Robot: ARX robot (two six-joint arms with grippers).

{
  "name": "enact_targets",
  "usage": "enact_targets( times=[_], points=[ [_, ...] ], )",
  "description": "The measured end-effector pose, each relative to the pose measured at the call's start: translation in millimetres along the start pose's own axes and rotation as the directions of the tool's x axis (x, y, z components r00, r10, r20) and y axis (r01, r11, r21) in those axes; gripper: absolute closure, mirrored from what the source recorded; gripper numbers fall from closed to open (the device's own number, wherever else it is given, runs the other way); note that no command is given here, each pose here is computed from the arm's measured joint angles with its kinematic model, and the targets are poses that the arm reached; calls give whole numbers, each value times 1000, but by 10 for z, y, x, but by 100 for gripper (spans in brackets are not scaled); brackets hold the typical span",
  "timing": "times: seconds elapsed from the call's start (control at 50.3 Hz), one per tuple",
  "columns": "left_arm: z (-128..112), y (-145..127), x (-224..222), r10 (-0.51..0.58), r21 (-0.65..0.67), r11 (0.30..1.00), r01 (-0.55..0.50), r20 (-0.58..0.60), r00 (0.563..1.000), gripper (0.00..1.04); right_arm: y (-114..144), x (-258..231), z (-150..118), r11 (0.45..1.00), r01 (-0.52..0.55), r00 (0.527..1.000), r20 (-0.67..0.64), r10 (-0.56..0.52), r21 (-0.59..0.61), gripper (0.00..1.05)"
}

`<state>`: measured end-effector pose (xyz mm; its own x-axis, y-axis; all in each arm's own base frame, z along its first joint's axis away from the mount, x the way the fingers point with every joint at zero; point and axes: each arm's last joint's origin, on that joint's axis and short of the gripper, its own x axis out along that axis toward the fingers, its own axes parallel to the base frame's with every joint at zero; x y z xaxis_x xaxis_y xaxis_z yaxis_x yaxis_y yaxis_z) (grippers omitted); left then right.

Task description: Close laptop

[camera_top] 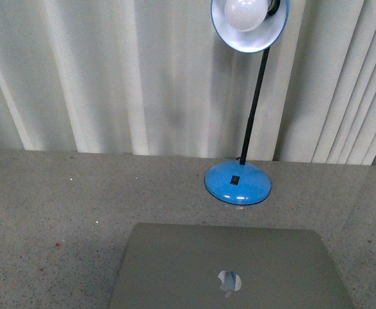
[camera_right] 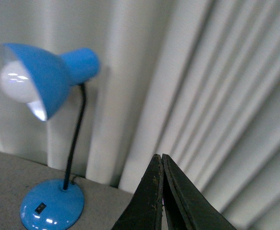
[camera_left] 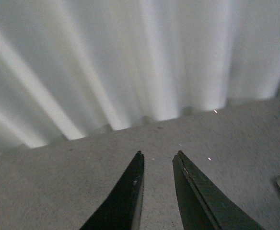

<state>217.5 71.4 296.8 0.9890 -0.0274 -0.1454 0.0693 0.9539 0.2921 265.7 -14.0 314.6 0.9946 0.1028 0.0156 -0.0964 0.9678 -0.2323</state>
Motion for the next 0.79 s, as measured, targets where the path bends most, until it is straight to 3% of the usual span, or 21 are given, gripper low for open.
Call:
enact_targets(
  times=[0.04,0.099,0.298,0.795],
  points=[
    [-45,-10,-66,68,-90,994,-61,74,995,93,11,-198,-76,992,75,997,-32,-73,96,102],
    [-122,-100,-138,99,-171,982,-77,122,988,101,50,-363,-179,984,105,994,-29,-102,146,102],
    [-433,-477,-288,67,-273,961,-30,128,989,101,238,-642,-544,973,107,994,-41,-101,206,102],
    [-882,-925,-593,77,-298,954,-37,126,989,101,516,-1131,-1060,971,101,995,-44,-94,216,102]
  ],
)
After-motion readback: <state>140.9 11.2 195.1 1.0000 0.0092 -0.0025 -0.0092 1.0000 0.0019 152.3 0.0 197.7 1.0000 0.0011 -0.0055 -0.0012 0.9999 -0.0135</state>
